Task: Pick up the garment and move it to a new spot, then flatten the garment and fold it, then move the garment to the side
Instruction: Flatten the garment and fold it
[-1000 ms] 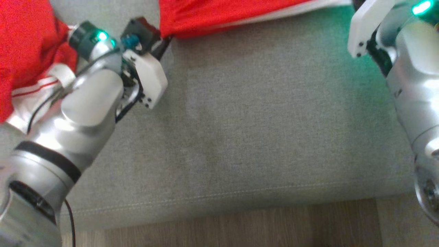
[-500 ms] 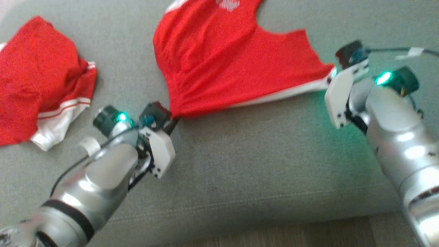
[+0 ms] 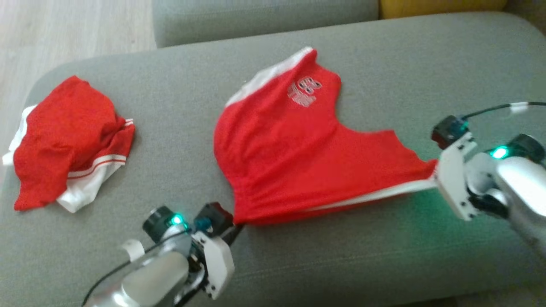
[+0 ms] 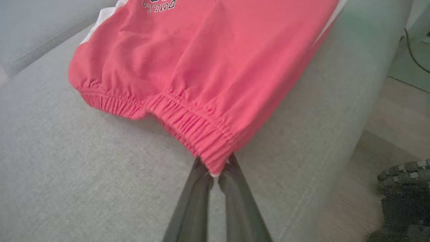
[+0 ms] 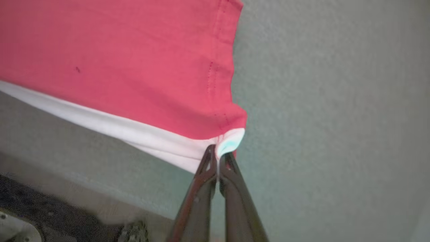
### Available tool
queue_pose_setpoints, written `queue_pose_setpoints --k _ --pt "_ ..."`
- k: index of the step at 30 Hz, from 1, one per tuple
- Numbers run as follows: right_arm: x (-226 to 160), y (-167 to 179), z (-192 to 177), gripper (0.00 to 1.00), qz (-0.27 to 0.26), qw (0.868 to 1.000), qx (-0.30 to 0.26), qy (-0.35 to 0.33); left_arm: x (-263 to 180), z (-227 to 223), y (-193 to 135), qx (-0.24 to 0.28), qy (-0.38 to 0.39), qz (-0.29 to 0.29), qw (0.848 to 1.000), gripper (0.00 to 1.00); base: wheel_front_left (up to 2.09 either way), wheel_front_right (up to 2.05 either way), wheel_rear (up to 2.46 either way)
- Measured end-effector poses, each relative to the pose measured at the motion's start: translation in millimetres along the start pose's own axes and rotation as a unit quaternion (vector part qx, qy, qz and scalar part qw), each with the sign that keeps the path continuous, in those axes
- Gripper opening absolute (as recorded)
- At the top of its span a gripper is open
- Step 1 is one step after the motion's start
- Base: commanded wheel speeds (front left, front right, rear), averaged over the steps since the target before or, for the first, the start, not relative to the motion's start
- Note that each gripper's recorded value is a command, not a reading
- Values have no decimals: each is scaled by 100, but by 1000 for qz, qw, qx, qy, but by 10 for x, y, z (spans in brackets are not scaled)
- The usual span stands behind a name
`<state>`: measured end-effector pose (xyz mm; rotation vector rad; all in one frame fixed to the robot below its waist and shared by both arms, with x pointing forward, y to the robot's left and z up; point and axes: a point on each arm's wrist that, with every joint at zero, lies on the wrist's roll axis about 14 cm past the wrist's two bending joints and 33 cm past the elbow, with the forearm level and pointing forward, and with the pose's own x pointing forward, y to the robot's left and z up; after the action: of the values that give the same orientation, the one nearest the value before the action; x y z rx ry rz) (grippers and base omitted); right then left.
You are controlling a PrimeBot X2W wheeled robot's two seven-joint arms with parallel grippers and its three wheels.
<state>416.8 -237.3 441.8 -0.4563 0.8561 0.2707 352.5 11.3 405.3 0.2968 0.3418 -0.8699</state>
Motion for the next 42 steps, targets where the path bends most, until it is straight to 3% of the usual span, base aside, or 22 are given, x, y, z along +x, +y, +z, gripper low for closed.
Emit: queue_pose_setpoints --k 11,18,27,42 --pt "-513 -73 -538 0 29 996 -1 89 -251 -44 -654 -48 11 -63 997 0 0 0 0" --pt "-664 33 -734 0 53 990 -3 130 -379 -44 -798 -70 22 -77 994 0 0 0 0" --pt "-597 8 -198 0 42 997 -23 63 -388 154 -528 -102 -4 -38 994 0 0 0 0" --pt "10 -54 1076 0 32 998 -36 -39 -175 343 265 -151 -29 34 988 0 0 0 0"
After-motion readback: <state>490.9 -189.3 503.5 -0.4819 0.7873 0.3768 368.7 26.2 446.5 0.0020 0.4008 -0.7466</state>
